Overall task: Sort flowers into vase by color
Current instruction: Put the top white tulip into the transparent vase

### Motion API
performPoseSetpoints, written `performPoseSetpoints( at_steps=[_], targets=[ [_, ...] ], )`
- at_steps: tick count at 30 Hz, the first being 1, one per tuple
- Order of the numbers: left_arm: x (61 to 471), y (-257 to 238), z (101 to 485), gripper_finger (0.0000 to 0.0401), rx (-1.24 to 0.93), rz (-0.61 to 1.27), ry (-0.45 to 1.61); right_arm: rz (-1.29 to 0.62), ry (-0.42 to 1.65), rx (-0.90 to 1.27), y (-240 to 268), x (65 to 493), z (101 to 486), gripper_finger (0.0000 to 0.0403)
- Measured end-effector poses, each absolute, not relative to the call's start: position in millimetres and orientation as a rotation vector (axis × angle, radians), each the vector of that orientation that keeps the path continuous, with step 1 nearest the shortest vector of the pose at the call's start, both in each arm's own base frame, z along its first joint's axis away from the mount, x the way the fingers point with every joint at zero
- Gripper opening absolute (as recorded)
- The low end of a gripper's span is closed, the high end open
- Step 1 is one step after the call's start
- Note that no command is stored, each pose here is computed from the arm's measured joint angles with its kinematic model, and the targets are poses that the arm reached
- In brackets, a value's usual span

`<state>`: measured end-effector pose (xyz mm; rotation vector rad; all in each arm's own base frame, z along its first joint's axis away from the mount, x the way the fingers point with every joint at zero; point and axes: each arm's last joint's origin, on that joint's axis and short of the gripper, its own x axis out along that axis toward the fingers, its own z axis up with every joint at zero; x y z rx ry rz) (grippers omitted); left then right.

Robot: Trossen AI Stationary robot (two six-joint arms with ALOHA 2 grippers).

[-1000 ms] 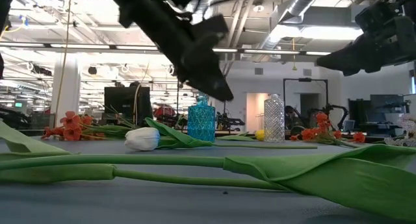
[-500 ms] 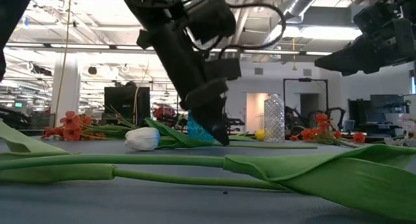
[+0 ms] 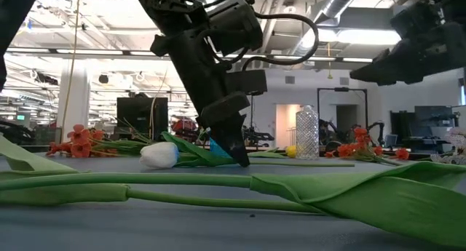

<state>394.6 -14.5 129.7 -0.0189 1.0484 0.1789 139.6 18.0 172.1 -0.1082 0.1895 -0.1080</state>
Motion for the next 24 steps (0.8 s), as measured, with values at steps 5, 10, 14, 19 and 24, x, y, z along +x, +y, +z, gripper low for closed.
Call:
performPoseSetpoints(
  at_steps=[5, 10, 14, 19, 24],
  targets=[
    [391.2, -13.5, 139.2, 0.0003, 0.011, 0.185, 1.048, -0.096, 0.264, -0.203, 20.1, 151.3, 177.4, 0.0082],
    [384.9, -12.8, 172.5, 0.0001, 0.012, 0.189, 0.972, -0.085, 0.340, -0.270, 22.3, 163.6, 183.2, 0.0082],
    [380.4, -12.6, 188.3, 0.0000, 0.006, 0.188, 0.940, -0.086, 0.417, -0.293, 24.4, 178.4, 187.7, 0.0083],
    [379.4, -12.5, 192.5, 0.0000, 0.001, 0.188, 0.927, -0.084, 0.591, -0.333, 25.4, 202.0, 190.1, 0.0099],
    [378.8, -13.8, 192.2, 0.0000, -0.012, 0.194, 0.933, -0.069, 0.739, -0.364, 28.9, 225.3, 194.9, 0.0141]
  ],
)
